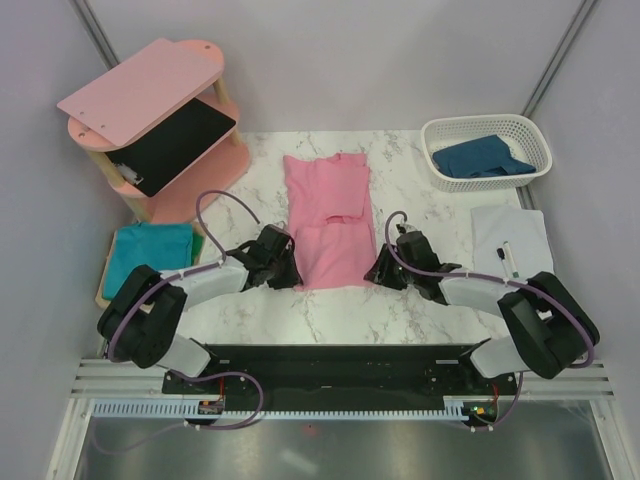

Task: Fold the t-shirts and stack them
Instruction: Grab one side of the 2/3 rectangular tshirt with both arms, then fold the long partially folded tshirt into a neat square, then put the neatly folded tshirt into the corner of the board with the left arm

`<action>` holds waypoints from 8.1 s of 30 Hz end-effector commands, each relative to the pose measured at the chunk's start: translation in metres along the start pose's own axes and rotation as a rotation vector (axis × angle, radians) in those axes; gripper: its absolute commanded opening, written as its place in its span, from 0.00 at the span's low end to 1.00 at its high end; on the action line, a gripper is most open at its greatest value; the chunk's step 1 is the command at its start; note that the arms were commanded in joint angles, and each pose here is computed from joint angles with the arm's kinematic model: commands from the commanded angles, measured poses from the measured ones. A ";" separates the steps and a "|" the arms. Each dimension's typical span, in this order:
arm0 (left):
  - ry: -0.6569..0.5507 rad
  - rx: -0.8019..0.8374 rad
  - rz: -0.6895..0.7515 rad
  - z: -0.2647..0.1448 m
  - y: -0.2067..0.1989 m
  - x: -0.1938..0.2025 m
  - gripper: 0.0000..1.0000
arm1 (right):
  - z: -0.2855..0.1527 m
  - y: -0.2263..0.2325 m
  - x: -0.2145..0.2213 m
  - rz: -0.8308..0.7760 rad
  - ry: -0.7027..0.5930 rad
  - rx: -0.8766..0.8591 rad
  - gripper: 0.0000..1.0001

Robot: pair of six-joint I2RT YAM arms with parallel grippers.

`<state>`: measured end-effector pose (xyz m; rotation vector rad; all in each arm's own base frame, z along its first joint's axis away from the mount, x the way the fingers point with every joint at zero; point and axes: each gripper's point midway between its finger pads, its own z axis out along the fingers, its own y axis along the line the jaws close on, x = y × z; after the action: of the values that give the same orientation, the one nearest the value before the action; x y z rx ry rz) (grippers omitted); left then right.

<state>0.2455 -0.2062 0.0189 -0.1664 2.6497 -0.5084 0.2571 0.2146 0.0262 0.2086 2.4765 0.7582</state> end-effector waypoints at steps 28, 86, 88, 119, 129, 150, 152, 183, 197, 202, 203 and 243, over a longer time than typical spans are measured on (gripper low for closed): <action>-0.067 0.044 0.117 -0.105 -0.034 -0.019 0.02 | -0.053 0.065 -0.029 -0.299 -0.069 -0.031 0.00; -0.255 -0.049 0.065 -0.085 0.006 -0.187 0.74 | 0.020 0.079 -0.233 -0.264 -0.409 -0.041 0.98; -0.228 -0.073 0.044 -0.084 0.021 -0.162 0.74 | 0.023 0.085 -0.202 -0.283 -0.351 -0.061 0.98; 0.174 -1.196 0.236 -0.074 0.201 -0.145 0.65 | 0.025 0.079 -0.099 -0.322 -0.176 -0.096 0.98; 0.231 -1.263 0.323 -0.071 0.231 -0.162 0.59 | 0.014 0.069 -0.106 -0.226 -0.184 -0.182 0.98; 0.472 -1.075 0.156 -0.024 0.270 -0.123 0.02 | -0.015 0.051 -0.107 -0.177 -0.192 -0.240 0.98; 0.449 -1.024 0.149 -0.024 0.258 -0.127 0.02 | -0.015 0.050 -0.105 -0.175 -0.186 -0.238 0.98; 0.070 -0.632 0.168 -0.054 0.043 -0.192 0.66 | 0.002 0.020 -0.078 -0.177 -0.102 -0.164 0.98; -0.095 -0.280 0.056 0.002 -0.002 -0.196 0.64 | 0.012 0.007 -0.065 -0.169 -0.061 -0.133 0.98; -0.075 -0.254 0.034 0.036 0.002 -0.191 0.63 | 0.009 0.008 -0.065 -0.173 -0.062 -0.141 0.98; -0.067 -0.247 0.020 0.041 0.005 -0.187 0.63 | 0.009 0.008 -0.065 -0.179 -0.062 -0.140 0.98; -0.007 -0.243 -0.018 0.058 0.025 -0.163 0.02 | 0.013 0.004 -0.058 -0.184 -0.025 -0.147 0.98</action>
<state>0.4682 -0.1928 0.0250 -0.2810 2.5866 -0.3099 0.3175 0.2076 0.0429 -0.0410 2.3612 0.8422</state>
